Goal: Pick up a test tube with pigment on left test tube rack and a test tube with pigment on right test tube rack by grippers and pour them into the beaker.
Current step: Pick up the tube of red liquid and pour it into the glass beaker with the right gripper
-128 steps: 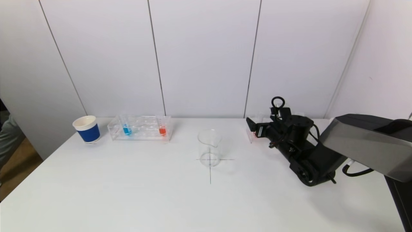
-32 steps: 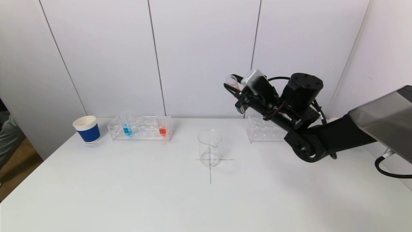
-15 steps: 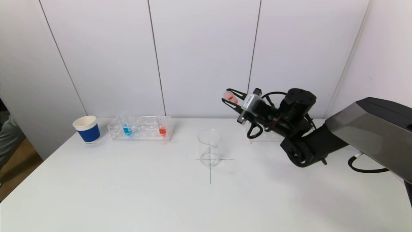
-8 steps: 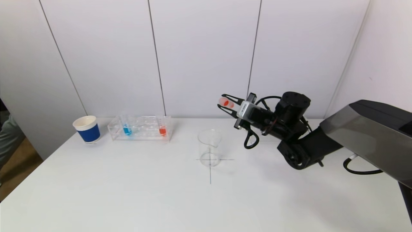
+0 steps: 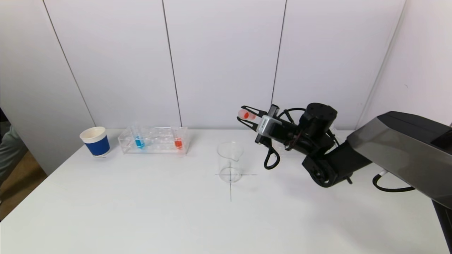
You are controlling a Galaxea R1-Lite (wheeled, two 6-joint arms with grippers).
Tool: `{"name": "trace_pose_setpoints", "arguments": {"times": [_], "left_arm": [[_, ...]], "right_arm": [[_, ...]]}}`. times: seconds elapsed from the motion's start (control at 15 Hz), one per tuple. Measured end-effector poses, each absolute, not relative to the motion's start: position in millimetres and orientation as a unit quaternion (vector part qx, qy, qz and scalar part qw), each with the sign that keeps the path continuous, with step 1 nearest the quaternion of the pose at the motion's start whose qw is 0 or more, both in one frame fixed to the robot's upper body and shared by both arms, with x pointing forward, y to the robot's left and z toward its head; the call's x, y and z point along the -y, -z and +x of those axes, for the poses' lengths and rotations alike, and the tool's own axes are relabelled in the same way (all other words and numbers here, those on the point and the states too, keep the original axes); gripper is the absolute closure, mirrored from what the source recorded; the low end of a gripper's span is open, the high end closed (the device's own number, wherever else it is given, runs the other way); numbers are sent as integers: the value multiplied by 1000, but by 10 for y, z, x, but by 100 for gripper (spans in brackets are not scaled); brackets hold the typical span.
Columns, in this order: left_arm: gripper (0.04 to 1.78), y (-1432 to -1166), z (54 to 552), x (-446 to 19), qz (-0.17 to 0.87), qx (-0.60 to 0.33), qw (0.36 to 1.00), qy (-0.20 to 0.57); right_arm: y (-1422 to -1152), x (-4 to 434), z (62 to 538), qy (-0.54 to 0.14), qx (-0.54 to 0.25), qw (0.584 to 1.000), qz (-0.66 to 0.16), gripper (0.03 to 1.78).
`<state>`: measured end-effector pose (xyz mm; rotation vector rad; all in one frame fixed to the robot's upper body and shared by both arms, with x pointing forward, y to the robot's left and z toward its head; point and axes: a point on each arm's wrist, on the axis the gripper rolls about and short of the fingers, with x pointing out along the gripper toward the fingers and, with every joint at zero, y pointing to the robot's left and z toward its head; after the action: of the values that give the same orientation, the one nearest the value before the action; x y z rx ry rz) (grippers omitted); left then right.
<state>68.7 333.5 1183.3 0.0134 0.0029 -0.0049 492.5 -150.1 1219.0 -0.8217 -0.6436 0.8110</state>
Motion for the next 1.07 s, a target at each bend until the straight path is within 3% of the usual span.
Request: {"name": "trace_pose_setpoints", "arguments": {"times": [1.07], "left_arm": [[6, -11831, 687, -3335, 7, -2, 1000, 2]], "right_arm": [[-12129, 1365, 4846, -371, 326, 751, -438, 135]]}}
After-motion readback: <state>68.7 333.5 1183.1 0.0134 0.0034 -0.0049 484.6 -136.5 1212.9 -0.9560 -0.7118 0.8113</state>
